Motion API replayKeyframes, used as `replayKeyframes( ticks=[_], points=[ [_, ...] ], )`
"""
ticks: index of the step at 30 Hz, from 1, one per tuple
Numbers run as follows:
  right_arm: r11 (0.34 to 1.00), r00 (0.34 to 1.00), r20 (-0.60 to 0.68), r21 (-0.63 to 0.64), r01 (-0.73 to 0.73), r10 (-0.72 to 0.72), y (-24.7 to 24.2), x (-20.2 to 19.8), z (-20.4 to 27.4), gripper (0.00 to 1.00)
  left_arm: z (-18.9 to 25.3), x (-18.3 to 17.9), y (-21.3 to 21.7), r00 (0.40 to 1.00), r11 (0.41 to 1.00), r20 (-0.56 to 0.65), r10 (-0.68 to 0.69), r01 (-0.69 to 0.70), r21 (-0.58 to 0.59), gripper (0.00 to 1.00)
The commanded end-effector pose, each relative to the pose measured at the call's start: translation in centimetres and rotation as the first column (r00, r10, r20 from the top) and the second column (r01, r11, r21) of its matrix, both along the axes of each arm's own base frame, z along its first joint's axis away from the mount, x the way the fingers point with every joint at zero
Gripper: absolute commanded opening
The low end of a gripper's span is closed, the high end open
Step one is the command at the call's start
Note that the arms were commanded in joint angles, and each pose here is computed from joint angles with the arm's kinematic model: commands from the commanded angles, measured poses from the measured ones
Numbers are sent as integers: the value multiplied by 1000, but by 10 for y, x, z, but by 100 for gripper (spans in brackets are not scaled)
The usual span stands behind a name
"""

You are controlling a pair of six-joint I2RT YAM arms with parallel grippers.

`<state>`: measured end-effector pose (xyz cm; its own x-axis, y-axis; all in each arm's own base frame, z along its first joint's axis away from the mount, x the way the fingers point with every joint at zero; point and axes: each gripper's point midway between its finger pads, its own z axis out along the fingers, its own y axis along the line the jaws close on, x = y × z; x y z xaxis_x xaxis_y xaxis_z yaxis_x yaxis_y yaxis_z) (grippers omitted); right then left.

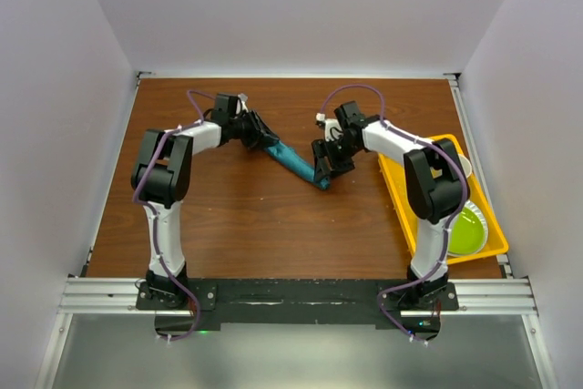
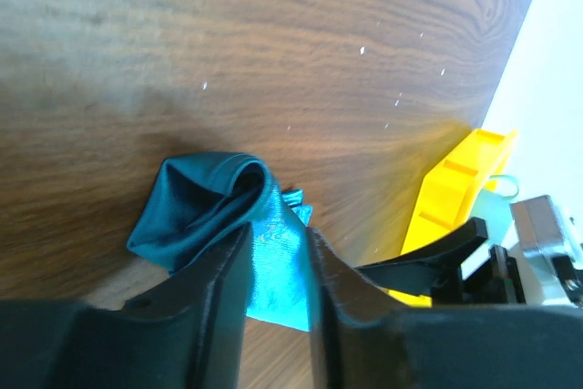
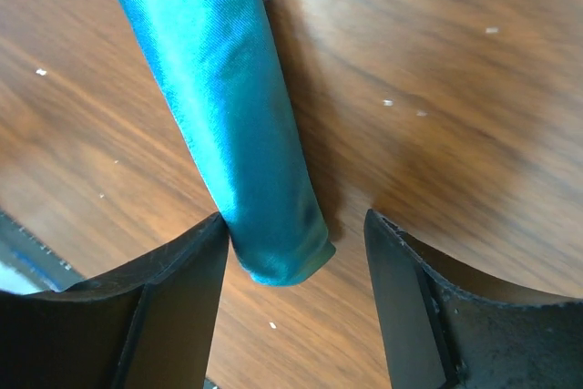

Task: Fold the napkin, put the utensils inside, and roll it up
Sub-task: Roll the napkin with the utensil

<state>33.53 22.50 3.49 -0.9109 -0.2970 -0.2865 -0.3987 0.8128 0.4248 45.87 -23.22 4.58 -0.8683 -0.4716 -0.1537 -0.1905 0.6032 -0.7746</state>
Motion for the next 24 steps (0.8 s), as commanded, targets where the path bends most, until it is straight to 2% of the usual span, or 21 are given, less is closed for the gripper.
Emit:
replayKeyframes(
  ticks=[1, 5, 6, 7, 11, 18, 24],
  points=[
    [1000, 980, 199, -13, 0, 2, 2, 31, 44, 67, 47, 15, 8, 995, 1000, 97, -1, -1, 21, 41],
    [997, 946, 314, -43, -65, 75, 19, 40, 63, 75, 77, 15, 17, 990, 999, 142, 20, -26, 34, 45],
    [996, 935, 345, -73, -56, 78, 22, 46, 66, 77, 79, 13, 21, 991, 999, 134, 29, -35, 42, 46],
    [986, 912, 379, -113, -124, 158, 32, 43, 66, 78, 82, 12, 25, 990, 997, 139, 40, -47, 54, 47],
    [952, 853, 443, -245, -183, 278, 54, 48, 65, 83, 87, -6, 47, 989, 988, 107, 104, -115, 106, 48],
    [895, 774, 495, -398, -202, 395, 86, 60, 58, 83, 90, -37, 60, 987, 984, 106, 120, -132, 119, 48],
    [843, 750, 471, -495, -211, 464, 93, 62, 34, 79, 85, -59, 63, 988, 985, 97, 122, -132, 108, 48]
  ],
)
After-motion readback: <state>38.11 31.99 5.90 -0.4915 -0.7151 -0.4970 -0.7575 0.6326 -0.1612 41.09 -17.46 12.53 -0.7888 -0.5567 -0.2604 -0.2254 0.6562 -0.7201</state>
